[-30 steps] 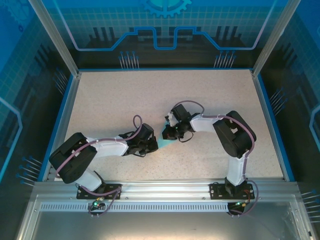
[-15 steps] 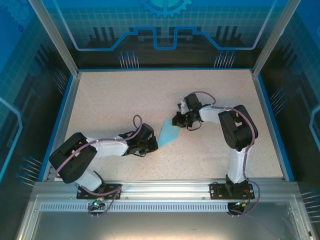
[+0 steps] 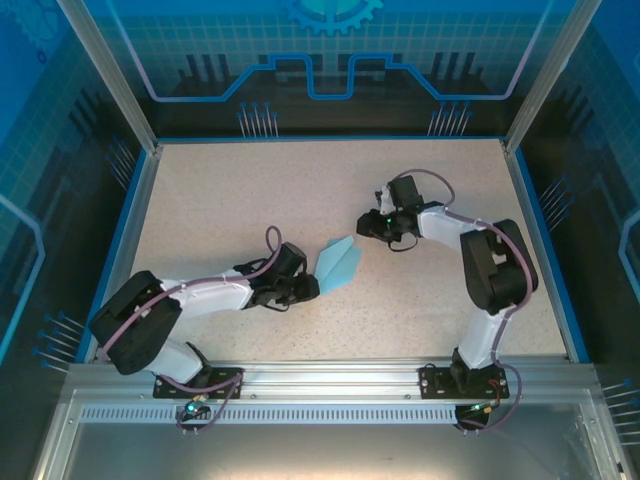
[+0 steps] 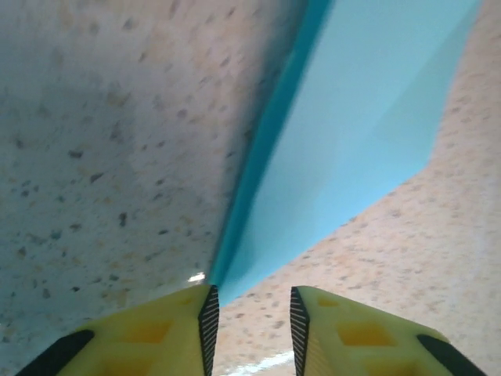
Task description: Fold a paper plane with a square sheet of paper (pick it up from the middle)
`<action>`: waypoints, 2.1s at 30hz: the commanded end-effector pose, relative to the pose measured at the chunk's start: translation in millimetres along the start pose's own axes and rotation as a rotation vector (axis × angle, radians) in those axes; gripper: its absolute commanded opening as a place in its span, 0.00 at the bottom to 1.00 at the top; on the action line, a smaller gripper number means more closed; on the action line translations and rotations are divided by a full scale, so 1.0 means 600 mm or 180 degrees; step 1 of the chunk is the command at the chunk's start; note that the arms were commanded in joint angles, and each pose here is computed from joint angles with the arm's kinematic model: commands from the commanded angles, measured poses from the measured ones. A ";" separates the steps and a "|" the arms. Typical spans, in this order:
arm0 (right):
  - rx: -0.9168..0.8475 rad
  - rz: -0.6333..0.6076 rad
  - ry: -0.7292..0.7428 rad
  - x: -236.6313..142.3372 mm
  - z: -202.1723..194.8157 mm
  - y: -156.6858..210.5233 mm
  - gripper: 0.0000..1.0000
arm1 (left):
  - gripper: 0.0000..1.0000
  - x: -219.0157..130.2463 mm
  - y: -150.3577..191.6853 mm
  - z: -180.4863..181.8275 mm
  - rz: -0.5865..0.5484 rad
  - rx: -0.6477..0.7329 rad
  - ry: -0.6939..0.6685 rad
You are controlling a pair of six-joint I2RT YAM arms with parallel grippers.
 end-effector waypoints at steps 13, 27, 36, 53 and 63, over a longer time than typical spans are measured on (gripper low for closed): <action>0.0161 0.0194 -0.0389 0.009 0.098 0.105 0.59 | 0.50 0.001 -0.077 -0.039 -0.0200 -0.0040 0.0168; 0.0351 0.0300 -0.0336 0.062 0.108 0.115 0.52 | 0.50 0.013 -0.088 -0.016 -0.0195 -0.0201 0.0045; 0.0321 0.0283 -0.0406 0.084 0.111 0.109 0.42 | 0.52 0.009 -0.090 -0.009 -0.0178 -0.0271 0.0074; -0.0141 -0.0424 -0.1285 0.002 0.151 0.065 0.05 | 0.82 -0.070 -0.109 -0.001 -0.0082 -0.0336 0.1008; -0.0336 -0.0645 -0.2083 -0.122 0.169 0.019 0.05 | 0.95 -0.136 -0.115 -0.041 0.0049 -0.0119 0.1944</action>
Point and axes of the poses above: each hand's point on the last joint's axis, 136 mm out from that joint toward the fingers, its own x axis out along the fingers, its own z axis along the line the jaws close on, y = z × x, the point moved 9 cm from there along -x, back along the fingers, and after that the axes turned 7 degrees about -x, right-handed, at the moved point
